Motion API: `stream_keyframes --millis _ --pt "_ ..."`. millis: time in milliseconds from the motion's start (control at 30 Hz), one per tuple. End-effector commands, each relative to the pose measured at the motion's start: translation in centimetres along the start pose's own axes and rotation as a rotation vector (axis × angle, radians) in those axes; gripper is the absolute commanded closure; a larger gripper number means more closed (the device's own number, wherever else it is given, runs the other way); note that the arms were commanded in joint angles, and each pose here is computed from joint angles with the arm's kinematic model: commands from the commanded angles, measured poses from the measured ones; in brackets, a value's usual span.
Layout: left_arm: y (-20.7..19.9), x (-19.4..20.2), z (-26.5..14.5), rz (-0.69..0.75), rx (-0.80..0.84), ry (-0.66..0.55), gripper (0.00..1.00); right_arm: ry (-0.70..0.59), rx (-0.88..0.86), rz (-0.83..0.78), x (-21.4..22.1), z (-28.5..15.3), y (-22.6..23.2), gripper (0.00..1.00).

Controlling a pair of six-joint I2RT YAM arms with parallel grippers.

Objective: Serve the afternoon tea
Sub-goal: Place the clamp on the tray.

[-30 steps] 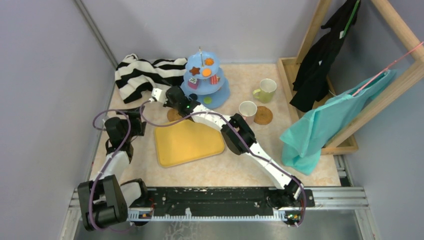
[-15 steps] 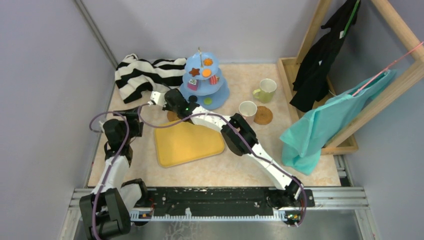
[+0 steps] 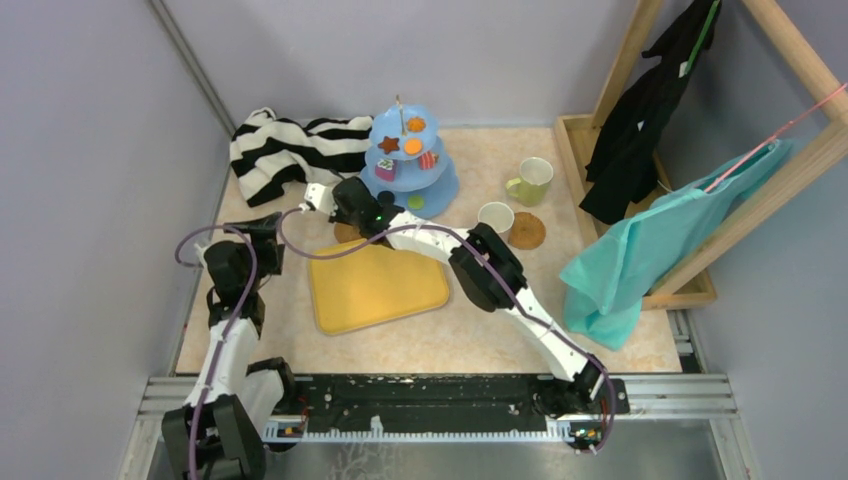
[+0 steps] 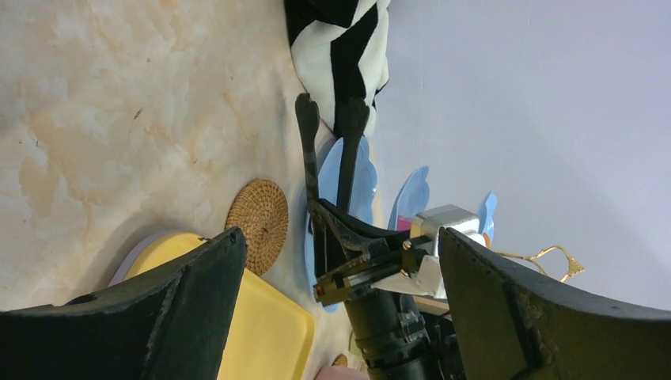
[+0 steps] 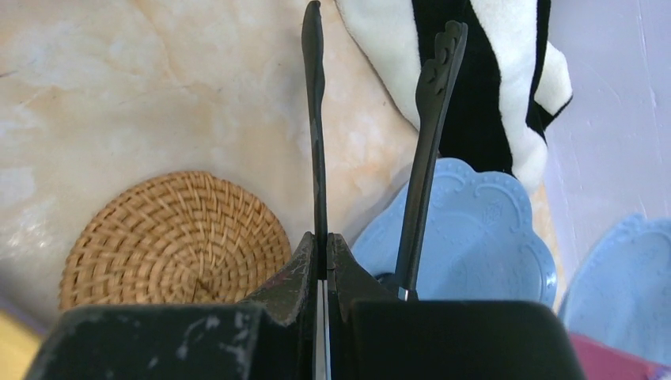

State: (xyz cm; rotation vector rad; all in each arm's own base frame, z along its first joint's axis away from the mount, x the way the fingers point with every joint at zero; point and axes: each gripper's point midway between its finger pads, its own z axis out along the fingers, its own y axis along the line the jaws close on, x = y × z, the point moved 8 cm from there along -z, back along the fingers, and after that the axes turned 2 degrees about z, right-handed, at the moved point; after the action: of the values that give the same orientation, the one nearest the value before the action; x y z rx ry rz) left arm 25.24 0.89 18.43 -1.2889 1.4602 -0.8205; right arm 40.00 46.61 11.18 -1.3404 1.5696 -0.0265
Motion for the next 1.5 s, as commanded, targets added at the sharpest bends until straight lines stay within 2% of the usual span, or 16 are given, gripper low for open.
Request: stream_keyframes --millis 0,433,633,833,1100,1400,1467 --pt "-0.1 -0.4 -0.8 0.035 -0.001 -0.035 0.05 -0.160 0.080 0.092 -6.4 -5.4 -4.2 1.00" --pt "-0.4 -0.7 -3.2 0.100 -0.036 -0.068 0.04 -0.178 0.005 0.222 -7.8 -12.8 -2.2 1.00" --pt "-0.5 -0.8 -4.1 0.130 -0.063 -0.071 0.03 -0.176 -0.077 0.311 -8.4 -17.8 0.8 1.00" --pt "-0.1 -0.4 -4.4 0.146 -0.069 -0.053 0.03 -0.151 -0.189 0.390 -7.2 -21.4 5.3 1.00" --pt "0.8 0.2 -4.5 0.161 -0.078 -0.026 0.04 -0.098 -0.254 0.467 -4.0 -21.1 10.7 1.00" --pt "1.7 0.7 -4.4 0.165 -0.076 -0.008 0.04 -0.081 -0.232 0.481 -2.0 -19.5 12.5 1.00" --pt "1.8 0.8 -4.4 0.163 -0.073 -0.002 0.04 -0.068 -0.234 0.491 -1.7 -19.2 12.8 0.93"
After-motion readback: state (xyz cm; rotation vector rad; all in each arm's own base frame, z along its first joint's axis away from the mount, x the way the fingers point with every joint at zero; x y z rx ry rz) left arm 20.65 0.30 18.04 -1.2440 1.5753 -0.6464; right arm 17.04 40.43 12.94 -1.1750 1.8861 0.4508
